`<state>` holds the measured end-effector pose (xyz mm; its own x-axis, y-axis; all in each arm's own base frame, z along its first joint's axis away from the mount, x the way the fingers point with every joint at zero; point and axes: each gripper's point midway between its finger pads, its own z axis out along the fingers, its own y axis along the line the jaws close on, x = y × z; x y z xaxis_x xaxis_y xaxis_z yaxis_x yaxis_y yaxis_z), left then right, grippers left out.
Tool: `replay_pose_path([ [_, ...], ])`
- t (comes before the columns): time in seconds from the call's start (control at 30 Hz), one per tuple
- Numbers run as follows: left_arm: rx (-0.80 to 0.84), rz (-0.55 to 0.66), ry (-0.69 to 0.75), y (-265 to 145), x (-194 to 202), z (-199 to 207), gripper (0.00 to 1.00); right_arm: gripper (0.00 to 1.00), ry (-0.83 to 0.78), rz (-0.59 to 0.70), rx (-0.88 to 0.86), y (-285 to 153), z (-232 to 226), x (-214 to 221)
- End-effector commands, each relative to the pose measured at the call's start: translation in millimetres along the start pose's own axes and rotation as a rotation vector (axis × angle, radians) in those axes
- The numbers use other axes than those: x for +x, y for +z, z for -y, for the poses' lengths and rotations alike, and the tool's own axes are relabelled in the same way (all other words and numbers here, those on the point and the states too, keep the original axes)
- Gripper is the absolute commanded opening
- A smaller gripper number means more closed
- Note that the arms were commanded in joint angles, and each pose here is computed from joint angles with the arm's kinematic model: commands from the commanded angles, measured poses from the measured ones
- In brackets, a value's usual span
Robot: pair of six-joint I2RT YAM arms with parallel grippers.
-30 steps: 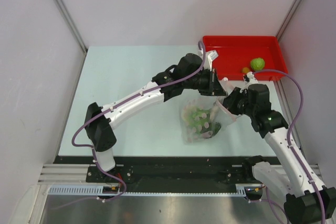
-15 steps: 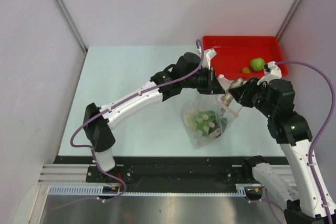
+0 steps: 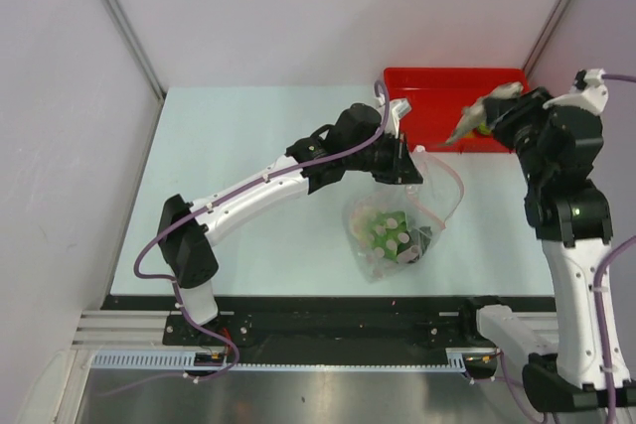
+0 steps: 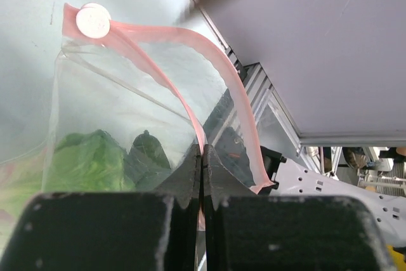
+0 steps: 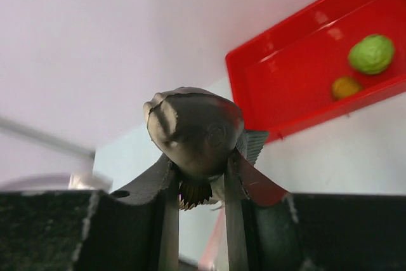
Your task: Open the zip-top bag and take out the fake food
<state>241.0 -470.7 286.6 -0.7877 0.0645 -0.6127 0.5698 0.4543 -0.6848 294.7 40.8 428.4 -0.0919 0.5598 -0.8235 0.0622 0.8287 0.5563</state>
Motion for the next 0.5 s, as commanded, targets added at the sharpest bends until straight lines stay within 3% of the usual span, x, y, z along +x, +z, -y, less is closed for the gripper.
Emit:
replay_pose_path([
  [0.0, 0.028, 0.000, 0.049, -12, -2, 10, 0.00, 0.00, 0.181, 0.165, 0.107, 44, 17, -53],
  [0.23, 0.050, -0.023, 0.086, -18, 1, 14, 0.00, 0.00, 0.221, 0.170, 0.232, 130, 54, -66],
  [0.47, 0.099, -0.052, 0.112, -18, 5, 18, 0.00, 0.00, 0.425, -0.008, 0.313, 236, 117, -31],
])
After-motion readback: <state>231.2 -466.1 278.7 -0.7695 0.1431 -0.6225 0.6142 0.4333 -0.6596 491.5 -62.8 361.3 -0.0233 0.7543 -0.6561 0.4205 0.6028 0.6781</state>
